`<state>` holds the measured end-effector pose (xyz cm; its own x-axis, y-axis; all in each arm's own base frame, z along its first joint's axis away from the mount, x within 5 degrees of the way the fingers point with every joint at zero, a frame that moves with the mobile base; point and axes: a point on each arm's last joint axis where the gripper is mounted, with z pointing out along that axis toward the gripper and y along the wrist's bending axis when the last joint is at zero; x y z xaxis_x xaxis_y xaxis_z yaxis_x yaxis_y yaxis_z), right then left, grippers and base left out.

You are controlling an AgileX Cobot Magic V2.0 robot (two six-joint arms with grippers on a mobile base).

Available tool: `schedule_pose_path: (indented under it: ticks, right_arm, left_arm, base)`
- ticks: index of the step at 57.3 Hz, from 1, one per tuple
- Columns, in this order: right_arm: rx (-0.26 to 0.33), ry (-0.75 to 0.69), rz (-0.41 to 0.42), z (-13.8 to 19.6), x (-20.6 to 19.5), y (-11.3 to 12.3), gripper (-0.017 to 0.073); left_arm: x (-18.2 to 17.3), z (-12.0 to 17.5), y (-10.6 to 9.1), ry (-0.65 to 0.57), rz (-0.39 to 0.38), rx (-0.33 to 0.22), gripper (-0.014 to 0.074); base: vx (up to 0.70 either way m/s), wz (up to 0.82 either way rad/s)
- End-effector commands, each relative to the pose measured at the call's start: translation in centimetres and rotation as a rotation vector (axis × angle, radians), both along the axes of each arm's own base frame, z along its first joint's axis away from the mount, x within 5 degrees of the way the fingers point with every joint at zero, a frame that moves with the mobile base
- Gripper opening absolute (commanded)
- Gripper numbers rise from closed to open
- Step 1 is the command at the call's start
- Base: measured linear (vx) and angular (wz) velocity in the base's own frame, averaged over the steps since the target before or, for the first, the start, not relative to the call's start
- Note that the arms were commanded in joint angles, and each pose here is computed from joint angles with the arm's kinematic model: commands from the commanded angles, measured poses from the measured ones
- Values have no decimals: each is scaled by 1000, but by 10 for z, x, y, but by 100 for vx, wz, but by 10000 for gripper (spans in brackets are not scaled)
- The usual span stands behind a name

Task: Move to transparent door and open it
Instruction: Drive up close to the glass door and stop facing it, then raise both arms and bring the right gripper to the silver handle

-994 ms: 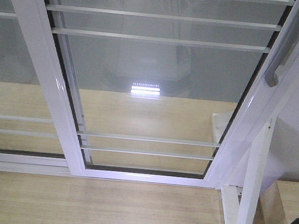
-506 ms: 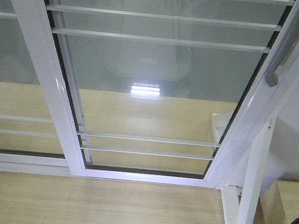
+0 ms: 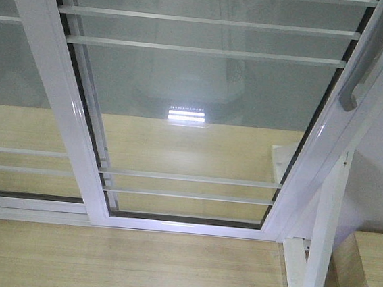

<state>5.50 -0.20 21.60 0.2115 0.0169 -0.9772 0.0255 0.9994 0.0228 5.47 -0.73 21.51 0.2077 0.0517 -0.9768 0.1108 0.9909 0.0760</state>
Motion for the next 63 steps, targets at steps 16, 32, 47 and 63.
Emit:
schedule_pose_path:
  ticks: [16,32,47,63]
  right_arm:
    - [-143,48,-21,68,18,0,-1]
    - [-165,197,-17,129,120,-2,-1]
    - [-152,168,-28,133,193,-4,-1]
    - [-131,193,-26,120,207,-5,-1]
  left_arm:
    - [18,57,-2,-35,-6,-15,-3]
    - [127,115,-15,125,-5,37,-3]
    - [223,116,-27,125,-19,-46,-3]
    - [236,109,-29,133,-36,-145,5]
  base:
    - [0,0]
    - [0,0]
    - [0,0]
    - [0,0]
